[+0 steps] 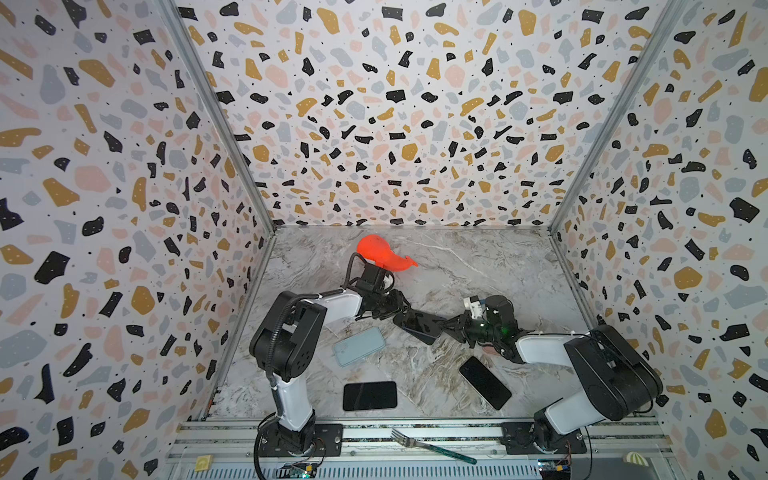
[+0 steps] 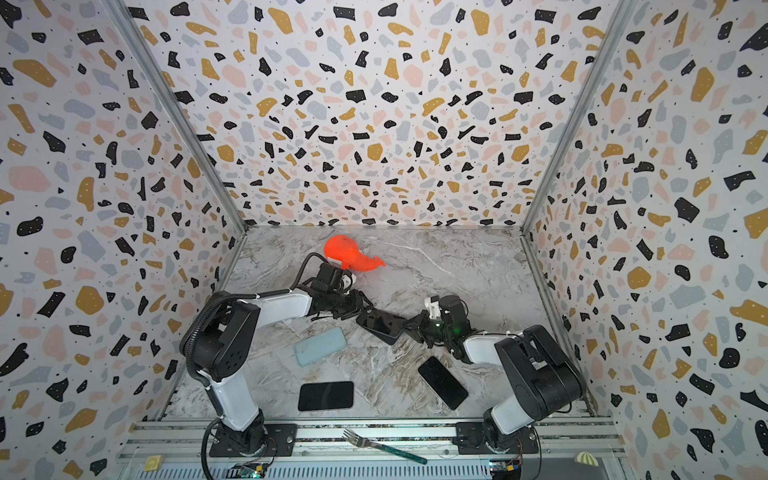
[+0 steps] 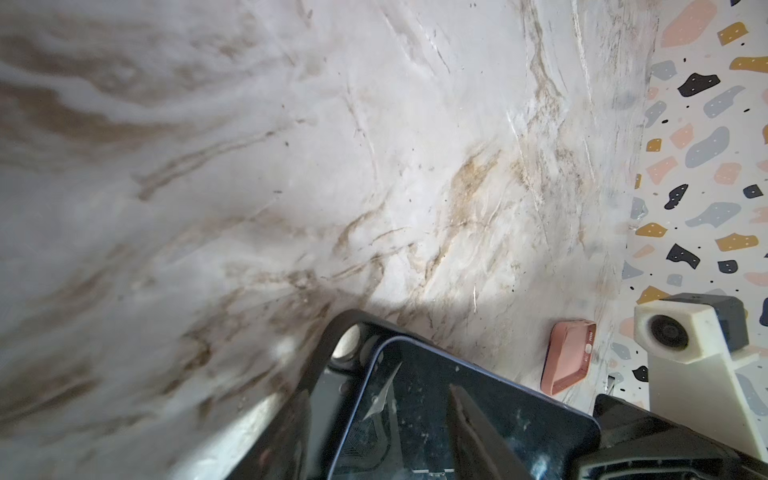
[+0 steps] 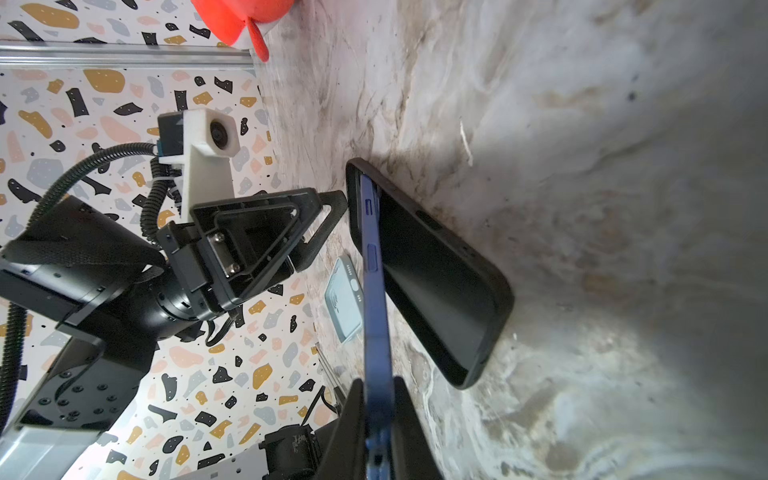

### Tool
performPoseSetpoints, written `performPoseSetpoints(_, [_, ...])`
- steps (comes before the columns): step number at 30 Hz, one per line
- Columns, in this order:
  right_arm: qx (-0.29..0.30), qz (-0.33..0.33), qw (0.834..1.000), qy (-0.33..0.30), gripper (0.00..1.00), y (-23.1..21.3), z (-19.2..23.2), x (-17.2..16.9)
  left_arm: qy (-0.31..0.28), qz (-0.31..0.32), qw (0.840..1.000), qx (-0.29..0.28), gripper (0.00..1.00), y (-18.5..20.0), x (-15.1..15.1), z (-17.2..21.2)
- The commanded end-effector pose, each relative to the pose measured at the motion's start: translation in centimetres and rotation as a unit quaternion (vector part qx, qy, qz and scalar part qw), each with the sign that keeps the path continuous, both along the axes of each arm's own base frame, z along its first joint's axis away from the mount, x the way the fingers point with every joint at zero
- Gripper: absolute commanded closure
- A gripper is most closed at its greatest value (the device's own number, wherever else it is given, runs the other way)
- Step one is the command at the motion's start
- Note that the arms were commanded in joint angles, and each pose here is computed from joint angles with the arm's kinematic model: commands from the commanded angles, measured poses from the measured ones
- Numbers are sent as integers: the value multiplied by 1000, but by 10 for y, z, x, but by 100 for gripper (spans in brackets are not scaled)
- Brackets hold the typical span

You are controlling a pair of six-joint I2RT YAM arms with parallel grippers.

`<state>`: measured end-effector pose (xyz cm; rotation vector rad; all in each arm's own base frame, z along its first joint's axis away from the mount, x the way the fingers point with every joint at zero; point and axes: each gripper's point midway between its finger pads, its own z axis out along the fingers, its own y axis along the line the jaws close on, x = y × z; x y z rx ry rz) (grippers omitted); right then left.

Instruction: Put the phone into the phone case

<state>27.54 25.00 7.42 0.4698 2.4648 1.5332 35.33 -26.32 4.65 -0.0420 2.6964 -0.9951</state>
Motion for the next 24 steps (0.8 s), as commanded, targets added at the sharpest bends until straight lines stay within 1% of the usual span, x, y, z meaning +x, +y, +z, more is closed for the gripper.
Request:
performPoseSetpoints(1, [-29,-10,999,36,100,-2,-19,-3,17,-1,1000,-4,45,1,-6,-10])
performPoseSetpoints(15, [-35,-9,998,50,100,2,-28,-4,16,-2,1000,-2,47,3,-7,-12])
performPoseSetpoints(22, [-37,-9,998,50,100,2,-29,-4,-19,28,999,6,47,18,10,6])
performPoseSetpoints(24, [-36,-9,998,49,100,1,-29,-4,-15,27,999,9,47,18,11,3])
